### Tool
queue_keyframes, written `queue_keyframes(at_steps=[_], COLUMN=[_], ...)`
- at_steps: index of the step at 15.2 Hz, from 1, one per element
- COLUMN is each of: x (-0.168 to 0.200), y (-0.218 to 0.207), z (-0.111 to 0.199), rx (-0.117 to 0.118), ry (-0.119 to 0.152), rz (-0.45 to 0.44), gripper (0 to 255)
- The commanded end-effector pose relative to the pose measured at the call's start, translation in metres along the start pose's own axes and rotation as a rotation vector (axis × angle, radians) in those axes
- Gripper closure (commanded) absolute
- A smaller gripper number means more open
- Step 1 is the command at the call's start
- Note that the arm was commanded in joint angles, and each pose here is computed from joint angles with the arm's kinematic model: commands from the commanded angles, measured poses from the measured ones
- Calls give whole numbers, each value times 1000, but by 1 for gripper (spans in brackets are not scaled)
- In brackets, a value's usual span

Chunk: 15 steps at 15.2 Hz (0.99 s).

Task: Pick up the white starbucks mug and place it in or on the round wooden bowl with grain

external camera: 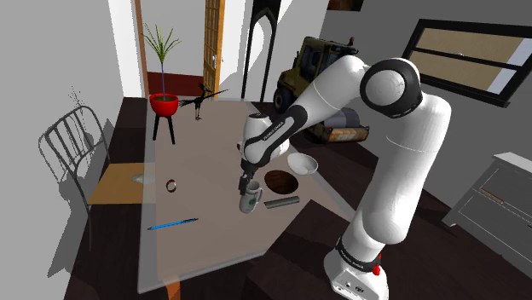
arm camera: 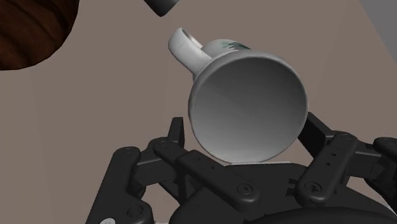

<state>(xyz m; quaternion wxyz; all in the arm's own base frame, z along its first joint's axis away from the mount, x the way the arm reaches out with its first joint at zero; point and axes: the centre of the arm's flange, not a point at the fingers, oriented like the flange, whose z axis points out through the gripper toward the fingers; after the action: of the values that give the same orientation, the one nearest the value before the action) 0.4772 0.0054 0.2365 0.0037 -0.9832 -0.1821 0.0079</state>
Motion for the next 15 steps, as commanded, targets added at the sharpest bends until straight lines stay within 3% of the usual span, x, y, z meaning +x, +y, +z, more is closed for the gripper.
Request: queue_keyframes(at_steps=[1, 6, 7, 15], x=[0, 0, 0, 0], y=[0, 0, 0, 0], z=[1, 1, 1, 1], rx=[0, 0, 0, 0], ry=[1, 1, 1, 1], rz=[0, 0, 0, 0], gripper=[0, 0, 255, 255])
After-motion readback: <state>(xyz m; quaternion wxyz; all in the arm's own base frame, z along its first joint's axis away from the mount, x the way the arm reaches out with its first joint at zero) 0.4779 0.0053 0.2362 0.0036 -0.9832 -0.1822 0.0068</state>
